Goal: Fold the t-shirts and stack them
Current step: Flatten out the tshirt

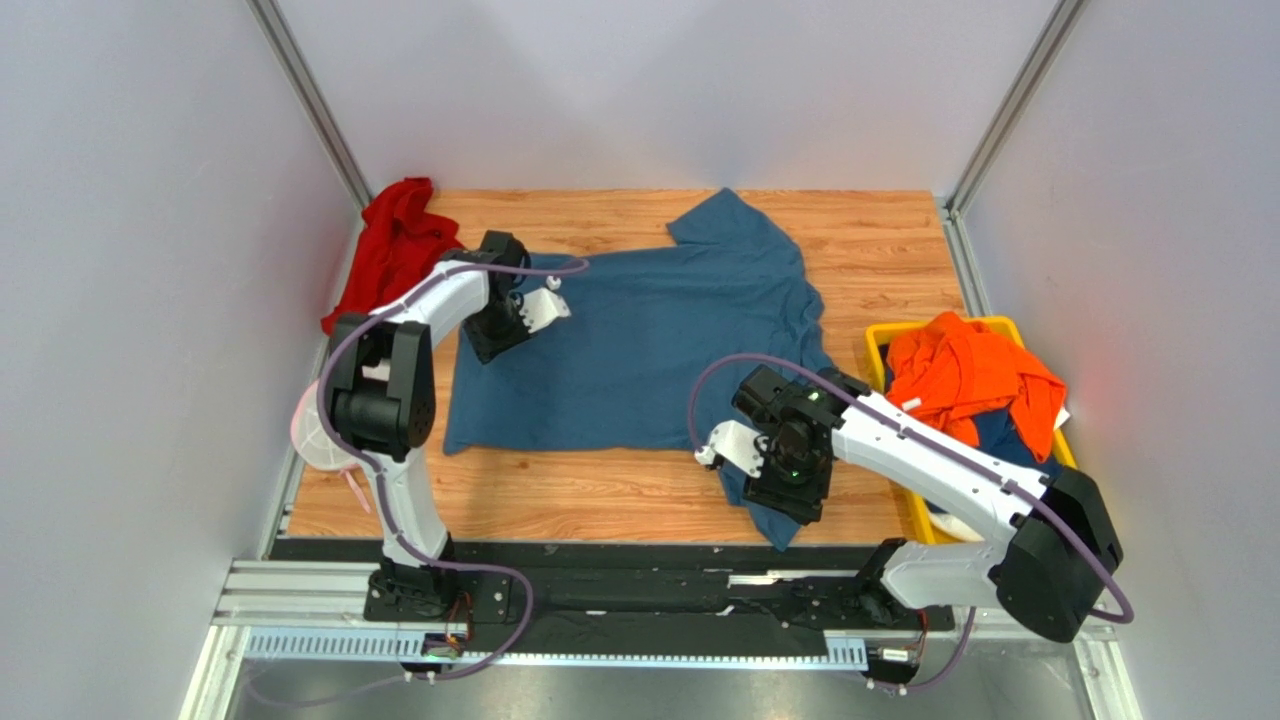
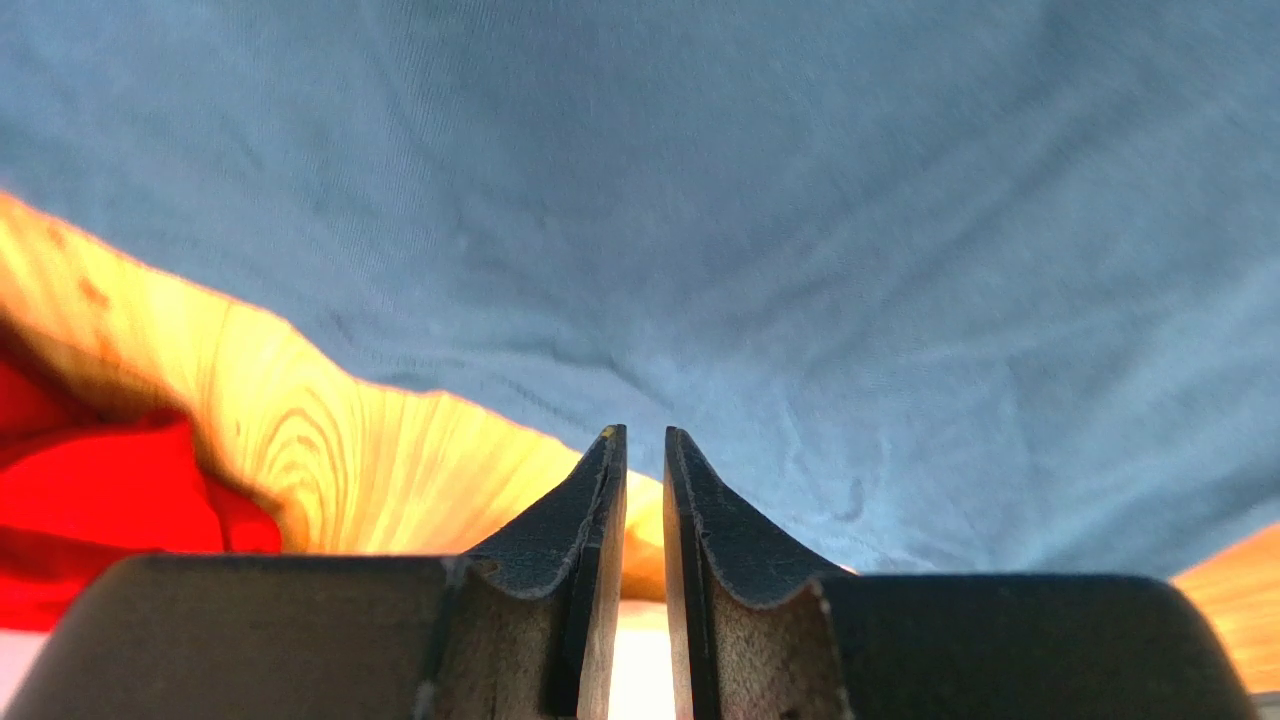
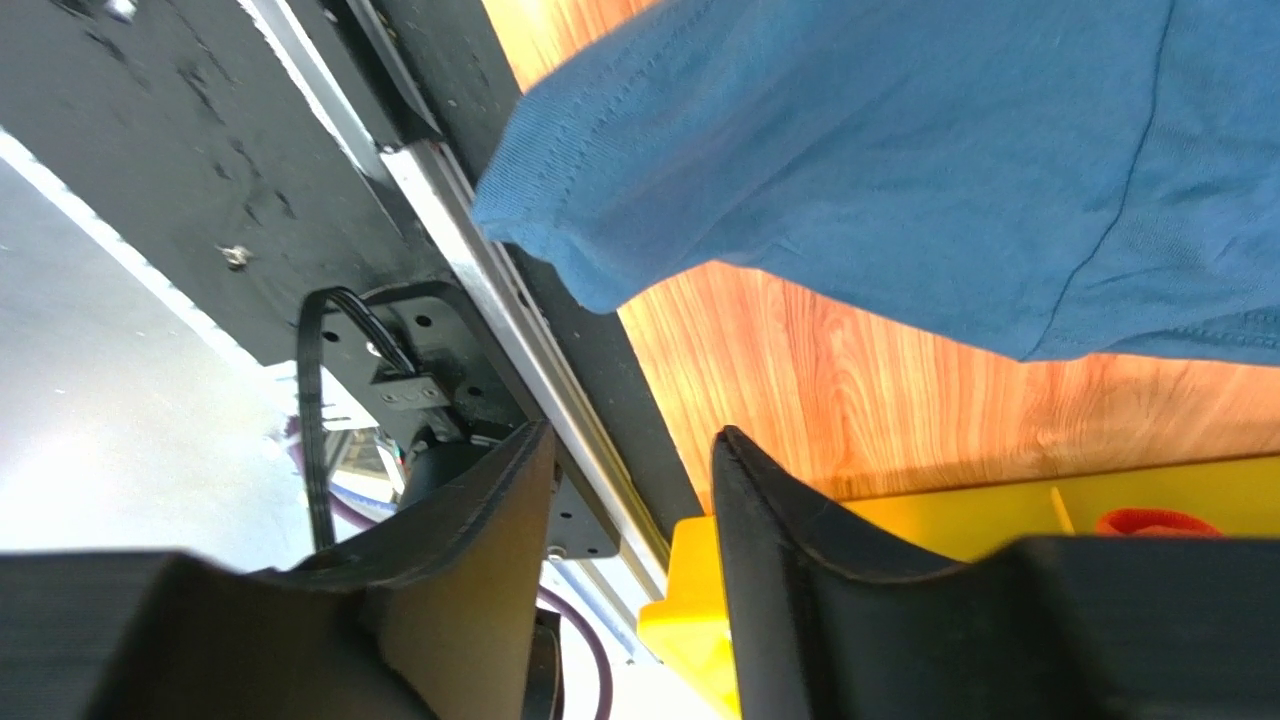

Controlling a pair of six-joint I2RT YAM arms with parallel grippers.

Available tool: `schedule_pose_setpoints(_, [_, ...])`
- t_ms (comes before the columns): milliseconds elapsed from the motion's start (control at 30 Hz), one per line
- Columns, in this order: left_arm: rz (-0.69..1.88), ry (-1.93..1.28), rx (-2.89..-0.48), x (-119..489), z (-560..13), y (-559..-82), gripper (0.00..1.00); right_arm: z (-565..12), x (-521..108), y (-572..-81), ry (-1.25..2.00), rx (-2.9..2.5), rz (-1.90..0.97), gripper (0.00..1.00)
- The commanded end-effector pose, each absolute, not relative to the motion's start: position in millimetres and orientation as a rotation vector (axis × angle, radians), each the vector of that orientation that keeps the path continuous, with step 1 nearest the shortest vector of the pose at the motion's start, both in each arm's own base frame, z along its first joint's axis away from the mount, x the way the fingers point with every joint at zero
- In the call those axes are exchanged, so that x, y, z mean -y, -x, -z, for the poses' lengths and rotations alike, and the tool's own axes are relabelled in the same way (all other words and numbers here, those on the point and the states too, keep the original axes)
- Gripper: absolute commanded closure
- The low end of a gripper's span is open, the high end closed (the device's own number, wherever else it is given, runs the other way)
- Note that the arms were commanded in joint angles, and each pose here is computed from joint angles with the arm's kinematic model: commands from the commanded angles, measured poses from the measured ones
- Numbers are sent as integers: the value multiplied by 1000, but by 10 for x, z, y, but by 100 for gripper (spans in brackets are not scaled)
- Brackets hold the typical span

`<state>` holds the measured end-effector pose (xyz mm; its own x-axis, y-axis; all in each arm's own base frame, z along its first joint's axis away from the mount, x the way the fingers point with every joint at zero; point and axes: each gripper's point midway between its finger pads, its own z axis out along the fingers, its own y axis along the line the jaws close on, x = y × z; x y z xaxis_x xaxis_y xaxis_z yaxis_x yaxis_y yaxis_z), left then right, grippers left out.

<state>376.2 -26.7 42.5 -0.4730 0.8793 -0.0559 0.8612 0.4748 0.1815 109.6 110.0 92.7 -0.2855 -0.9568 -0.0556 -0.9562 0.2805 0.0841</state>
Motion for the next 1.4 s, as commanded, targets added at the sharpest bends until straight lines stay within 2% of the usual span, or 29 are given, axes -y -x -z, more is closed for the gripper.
schedule_pose_setpoints(0, [-174,-1473,-2519,333,-687,-3691,76,-895,-1039,-1197,-1905,2549,63,49])
schedule_pose_setpoints(133, [-167,-1421,-2473,362,-848,-3621,74,-894,-977,-1377,-1927,2607,-47,45])
schedule_pose_setpoints(200, [-165,-1400,-2455,373,-871,-3593,74,-947,-1021,-1667,-1921,2747,-152,44])
schedule_pose_setpoints(300, [-185,-1335,-2410,389,-986,-3627,73,-1160,-1011,-2302,-1850,3031,-341,44])
schedule_pose_setpoints(433, [-222,-1237,-2345,402,-1157,-3717,69,-1456,-744,-3203,-1461,3411,-445,44])
schedule_pose_setpoints(467, [-241,-1207,-2317,400,-1191,-3786,67,-1709,-768,-3503,-1410,3528,-459,44])
schedule_pose_setpoints(567, [-264,-1131,-2252,428,-1331,-3924,60,-1670,-647,-4010,-1212,3618,-463,44])
schedule_pose_setpoints(600, [-263,-1112,-2240,439,-1368,-3955,51,-1842,-656,-4227,-1177,3681,-483,44])
schedule_pose_setpoints(800, [-246,-1042,-2210,507,-1449,-4110,47,-1444,-681,-5043,-1005,3712,-395,42])
schedule_pose_setpoints(900, [-249,-1033,-2213,504,-1419,-4150,47,-1155,-669,-5265,-960,3698,-345,42])
schedule_pose_setpoints(1033, [-276,-1047,-2222,470,-1352,-4179,47,-1054,-615,-5558,-926,3731,-339,43])
schedule_pose_setpoints(1367, [-274,-1049,-2243,481,-1257,-4235,48,-596,-456,-5785,-938,3675,-366,43])
